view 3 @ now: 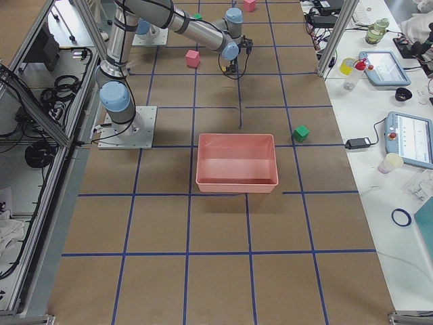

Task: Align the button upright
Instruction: 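Carry the switch to the table center and set it down with the right gripper, then open the right gripper and raise it back toward the bin, then reach the left gripper over the lying button switch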

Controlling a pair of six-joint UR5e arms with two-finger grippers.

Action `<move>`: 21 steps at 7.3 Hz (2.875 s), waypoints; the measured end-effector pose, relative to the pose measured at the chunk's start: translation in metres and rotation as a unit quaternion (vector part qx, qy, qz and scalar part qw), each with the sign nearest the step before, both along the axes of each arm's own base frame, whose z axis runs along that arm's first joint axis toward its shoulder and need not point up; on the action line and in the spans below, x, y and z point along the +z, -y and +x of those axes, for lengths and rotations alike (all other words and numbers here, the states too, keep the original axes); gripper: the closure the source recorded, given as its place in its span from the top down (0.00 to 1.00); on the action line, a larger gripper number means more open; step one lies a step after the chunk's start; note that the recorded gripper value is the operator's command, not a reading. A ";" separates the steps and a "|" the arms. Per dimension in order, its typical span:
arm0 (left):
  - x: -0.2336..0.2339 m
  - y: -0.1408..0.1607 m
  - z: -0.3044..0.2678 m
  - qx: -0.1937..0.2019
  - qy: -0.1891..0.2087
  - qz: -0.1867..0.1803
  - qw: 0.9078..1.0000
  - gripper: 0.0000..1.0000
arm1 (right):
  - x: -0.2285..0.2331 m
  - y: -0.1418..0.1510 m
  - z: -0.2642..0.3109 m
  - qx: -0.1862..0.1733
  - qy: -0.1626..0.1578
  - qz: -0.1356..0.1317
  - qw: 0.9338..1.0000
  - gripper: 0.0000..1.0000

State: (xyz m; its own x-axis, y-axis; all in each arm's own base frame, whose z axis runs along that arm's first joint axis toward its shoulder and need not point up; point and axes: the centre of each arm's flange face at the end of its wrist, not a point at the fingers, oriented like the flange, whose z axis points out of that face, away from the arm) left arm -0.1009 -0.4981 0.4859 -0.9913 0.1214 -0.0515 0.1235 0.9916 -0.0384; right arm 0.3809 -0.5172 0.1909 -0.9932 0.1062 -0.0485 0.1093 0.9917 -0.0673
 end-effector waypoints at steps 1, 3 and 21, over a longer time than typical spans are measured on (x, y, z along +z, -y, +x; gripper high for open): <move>-0.001 0.001 0.001 -0.001 0.000 0.001 1.000 1.00 | 0.001 0.000 0.000 0.000 0.000 -0.001 1.000 1.00; 0.002 0.004 0.001 -0.001 -0.001 -0.005 1.000 1.00 | 0.014 0.002 -0.001 0.002 0.004 -0.010 1.000 1.00; -0.218 -0.086 -0.203 0.071 -0.102 -0.197 0.973 0.98 | 0.314 -0.038 -0.208 0.112 -0.040 0.026 0.993 1.00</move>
